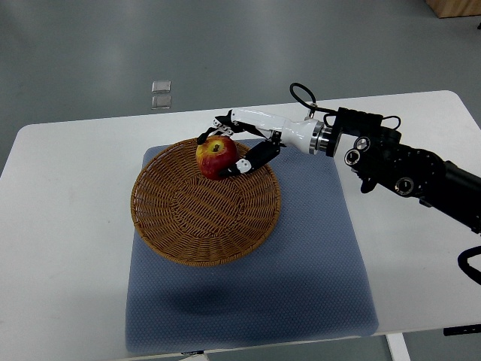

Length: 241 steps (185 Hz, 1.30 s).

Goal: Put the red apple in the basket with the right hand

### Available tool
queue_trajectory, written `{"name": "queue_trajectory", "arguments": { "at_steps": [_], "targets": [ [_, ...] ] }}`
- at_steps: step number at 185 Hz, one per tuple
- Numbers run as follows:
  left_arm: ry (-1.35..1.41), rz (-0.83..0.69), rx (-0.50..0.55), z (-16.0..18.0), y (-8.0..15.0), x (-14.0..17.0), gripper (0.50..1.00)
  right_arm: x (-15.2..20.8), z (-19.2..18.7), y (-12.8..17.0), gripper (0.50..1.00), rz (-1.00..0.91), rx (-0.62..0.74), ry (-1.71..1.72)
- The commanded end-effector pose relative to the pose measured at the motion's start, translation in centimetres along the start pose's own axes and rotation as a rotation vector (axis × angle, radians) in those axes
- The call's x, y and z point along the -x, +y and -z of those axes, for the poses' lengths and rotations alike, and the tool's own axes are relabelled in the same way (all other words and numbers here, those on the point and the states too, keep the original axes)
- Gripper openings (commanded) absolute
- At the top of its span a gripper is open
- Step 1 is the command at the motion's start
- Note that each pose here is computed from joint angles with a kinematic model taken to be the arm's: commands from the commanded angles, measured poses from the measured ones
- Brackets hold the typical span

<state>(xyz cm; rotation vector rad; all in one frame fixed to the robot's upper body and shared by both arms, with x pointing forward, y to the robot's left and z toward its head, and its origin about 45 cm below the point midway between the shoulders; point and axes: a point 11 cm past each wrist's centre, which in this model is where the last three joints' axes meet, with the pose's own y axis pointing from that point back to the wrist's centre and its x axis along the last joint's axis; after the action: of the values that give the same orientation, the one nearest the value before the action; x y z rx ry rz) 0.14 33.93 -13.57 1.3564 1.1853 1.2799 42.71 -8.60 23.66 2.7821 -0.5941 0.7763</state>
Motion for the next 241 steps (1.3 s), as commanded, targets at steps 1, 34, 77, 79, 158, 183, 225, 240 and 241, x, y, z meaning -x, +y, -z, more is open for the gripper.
{"name": "queue_trajectory", "arguments": {
  "at_steps": [1, 34, 77, 79, 158, 183, 225, 240, 241],
  "targets": [
    [-0.002, 0.0, 0.001, -0.1, 0.0, 0.0, 1.0, 2.1, 0.7, -2.8, 0.5, 0.052, 0.0, 0.027],
    [-0.007, -0.001, 0.005, -0.3, 0.0, 0.0, 1.0, 3.3, -1.8, -2.5, 0.5, 0.081, 0.096, 0.089],
    [-0.007, -0.001, 0.01, -0.6, 0.1, 0.0, 1.0, 3.4, -4.2, -1.3, 0.582, 0.085, 0.18, 0.136],
    [-0.007, -0.001, 0.01, -0.6, 0.1, 0.0, 1.0, 3.4, -4.2, -1.2, 0.59, 0.086, 0.183, 0.137],
    [-0.006, -0.001, 0.01, -0.6, 0.1, 0.0, 1.0, 3.5, -3.8, -1.5, 0.903, 0.086, 0.164, 0.123],
    [-0.004, 0.0, 0.01, -0.6, 0.1, 0.0, 1.0, 3.0, -1.5, -2.7, 0.903, 0.07, 0.092, 0.106],
    [-0.006, -0.001, 0.01, -0.6, 0.1, 0.0, 1.0, -0.7, 0.9, -3.0, 0.901, -0.118, -0.017, -0.064],
    [-0.006, -0.001, 0.01, -0.6, 0.1, 0.0, 1.0, -1.4, 0.8, -2.7, 0.899, -0.188, -0.038, -0.167],
    [-0.006, -0.001, 0.01, -0.6, 0.1, 0.0, 1.0, -1.4, 0.8, -2.7, 0.899, -0.188, -0.038, -0.167]
  ]
}}
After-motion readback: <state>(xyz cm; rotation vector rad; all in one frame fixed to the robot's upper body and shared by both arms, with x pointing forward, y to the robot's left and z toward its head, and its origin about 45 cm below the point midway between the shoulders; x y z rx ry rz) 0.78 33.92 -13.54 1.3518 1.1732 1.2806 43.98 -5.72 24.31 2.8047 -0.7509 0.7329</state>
